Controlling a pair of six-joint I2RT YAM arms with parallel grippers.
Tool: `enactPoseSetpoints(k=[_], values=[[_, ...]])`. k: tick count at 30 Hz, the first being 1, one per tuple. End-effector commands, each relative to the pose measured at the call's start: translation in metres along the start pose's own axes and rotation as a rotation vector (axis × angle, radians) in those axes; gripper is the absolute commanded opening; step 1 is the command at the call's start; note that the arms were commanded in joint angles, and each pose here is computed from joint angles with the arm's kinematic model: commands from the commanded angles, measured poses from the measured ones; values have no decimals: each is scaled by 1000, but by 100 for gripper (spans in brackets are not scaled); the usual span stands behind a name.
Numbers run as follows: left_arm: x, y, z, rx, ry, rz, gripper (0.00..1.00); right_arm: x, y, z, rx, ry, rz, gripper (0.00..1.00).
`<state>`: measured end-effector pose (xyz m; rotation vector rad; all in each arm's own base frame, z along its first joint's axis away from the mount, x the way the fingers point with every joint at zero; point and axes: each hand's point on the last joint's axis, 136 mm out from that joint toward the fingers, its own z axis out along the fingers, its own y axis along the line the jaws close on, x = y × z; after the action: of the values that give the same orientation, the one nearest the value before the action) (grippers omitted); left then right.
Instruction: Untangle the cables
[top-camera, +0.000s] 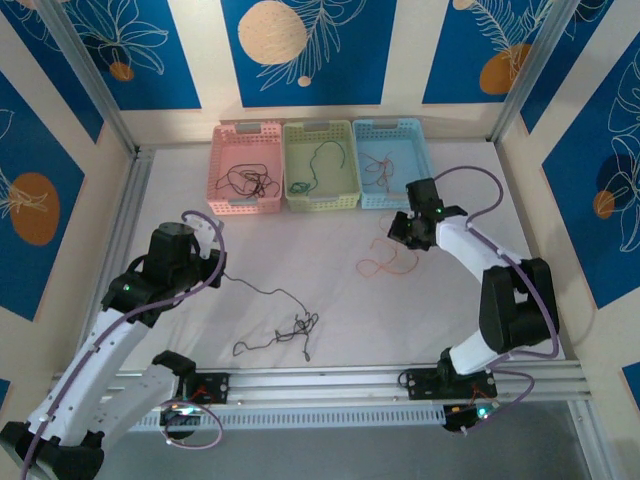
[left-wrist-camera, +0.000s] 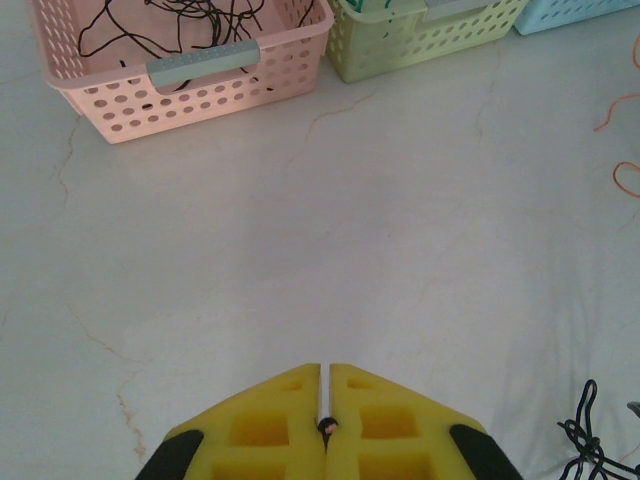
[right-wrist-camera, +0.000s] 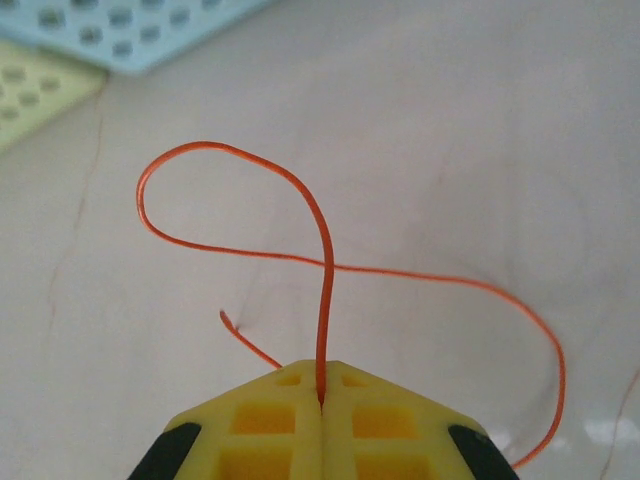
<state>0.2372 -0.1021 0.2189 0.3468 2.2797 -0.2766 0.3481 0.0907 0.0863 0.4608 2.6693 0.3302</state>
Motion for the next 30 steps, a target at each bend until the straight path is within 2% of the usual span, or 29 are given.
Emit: enactPoseSetpoints(k=[1, 6, 10, 13, 18, 27, 29, 30], values=[[-3, -1, 0, 15, -17, -21, 0, 37, -6, -3, 13, 91, -28, 0], [-3, -1, 0, 18, -19, -21, 0, 65, -11, -8, 61, 126, -73, 2], [-3, -1, -1, 18, -21, -21, 0, 77, -15, -4, 100, 148, -105, 20], [-3, -1, 0, 18, -19, -20, 0, 76, -16, -3, 116, 154, -119, 30], [-3, -1, 0, 17, -19, -21, 0, 89, -4, -1, 74, 209, -171, 38], [-2, -1, 0, 17, -16, -22, 0, 98, 6, -4, 89, 238, -340, 52], [-2, -1, 1, 17, -14, -21, 0, 99, 4, -8, 142, 224, -406, 56], [-2, -2, 1, 19, -15, -21, 0, 100, 3, -8, 185, 205, -452, 61]])
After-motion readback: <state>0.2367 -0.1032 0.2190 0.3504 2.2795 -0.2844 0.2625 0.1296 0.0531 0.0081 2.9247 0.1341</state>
